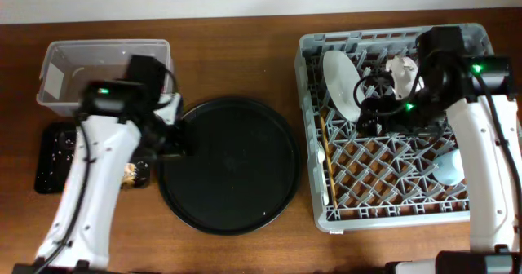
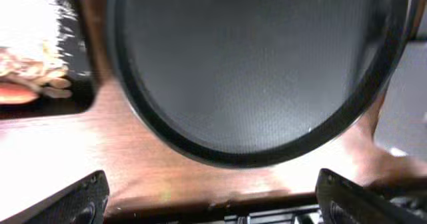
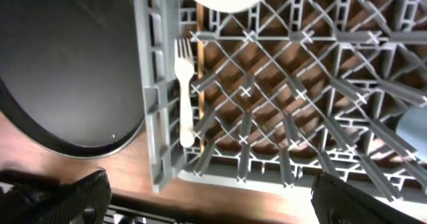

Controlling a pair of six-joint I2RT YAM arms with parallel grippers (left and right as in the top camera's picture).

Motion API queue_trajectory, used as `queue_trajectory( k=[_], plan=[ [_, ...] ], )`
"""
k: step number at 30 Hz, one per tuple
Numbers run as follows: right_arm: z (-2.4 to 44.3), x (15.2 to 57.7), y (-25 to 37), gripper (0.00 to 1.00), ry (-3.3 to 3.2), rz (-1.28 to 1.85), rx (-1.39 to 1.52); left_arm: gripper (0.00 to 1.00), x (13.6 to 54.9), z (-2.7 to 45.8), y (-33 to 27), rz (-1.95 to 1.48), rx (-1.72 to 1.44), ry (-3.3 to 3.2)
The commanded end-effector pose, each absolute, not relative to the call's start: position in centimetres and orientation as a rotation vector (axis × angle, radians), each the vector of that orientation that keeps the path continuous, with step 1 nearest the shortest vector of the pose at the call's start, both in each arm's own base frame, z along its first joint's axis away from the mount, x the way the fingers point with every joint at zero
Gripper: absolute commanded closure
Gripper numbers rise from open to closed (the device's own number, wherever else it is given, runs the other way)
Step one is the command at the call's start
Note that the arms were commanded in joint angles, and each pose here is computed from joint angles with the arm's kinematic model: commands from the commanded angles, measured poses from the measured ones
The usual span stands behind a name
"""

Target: Sort waste into correct bins and load items into the dishwasher rack

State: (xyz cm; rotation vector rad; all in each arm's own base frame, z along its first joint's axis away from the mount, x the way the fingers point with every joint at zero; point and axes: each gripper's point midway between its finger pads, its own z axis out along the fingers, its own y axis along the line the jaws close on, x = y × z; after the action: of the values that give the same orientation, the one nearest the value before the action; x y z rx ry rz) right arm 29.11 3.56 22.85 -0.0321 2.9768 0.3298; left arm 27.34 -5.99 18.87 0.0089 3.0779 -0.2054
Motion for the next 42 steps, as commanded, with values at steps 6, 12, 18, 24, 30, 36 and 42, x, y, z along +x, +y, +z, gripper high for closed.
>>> queue_trajectory(
  k=[6, 12, 18, 24, 30, 36, 42],
  plan=[
    [26.8, 24.2, 1.7, 0.01, 2.537, 0.158, 0.004, 0.01, 22.8, 24.9, -1.0, -0.052, -0.098, 2.445],
    [24.9, 17.1, 0.9, 0.01, 2.356, 0.092, 0.033, 0.01, 18.4, 21.0, 1.0, -0.05, -0.403, 2.32],
    [24.8, 17.1, 0.9, 0.01, 2.358, 0.092, 0.032, 0.01, 18.4, 21.0, 1.1, -0.046, -0.404, 2.317],
    [25.2, 16.2, 0.9, 0.01, 2.324, 0.092, 0.029, 0.01, 18.4, 21.0, 1.1, -0.046, -0.404, 2.317],
    [25.2, 19.3, 1.9, 0.01, 1.771, 0.117, -0.048, 0.01, 18.4, 21.0, 1.1, -0.046, -0.404, 2.317],
    [22.3, 23.9, 0.7, 0.01, 1.457, 0.052, 0.009, 0.01, 18.4, 21.0, 1.1, -0.046, -0.404, 2.317],
    [15.6, 24.6, 0.7, 0.01, 1.647, -0.01, -0.057, 0.01, 18.4, 21.0, 1.1, -0.046, -0.404, 2.317]
  ],
)
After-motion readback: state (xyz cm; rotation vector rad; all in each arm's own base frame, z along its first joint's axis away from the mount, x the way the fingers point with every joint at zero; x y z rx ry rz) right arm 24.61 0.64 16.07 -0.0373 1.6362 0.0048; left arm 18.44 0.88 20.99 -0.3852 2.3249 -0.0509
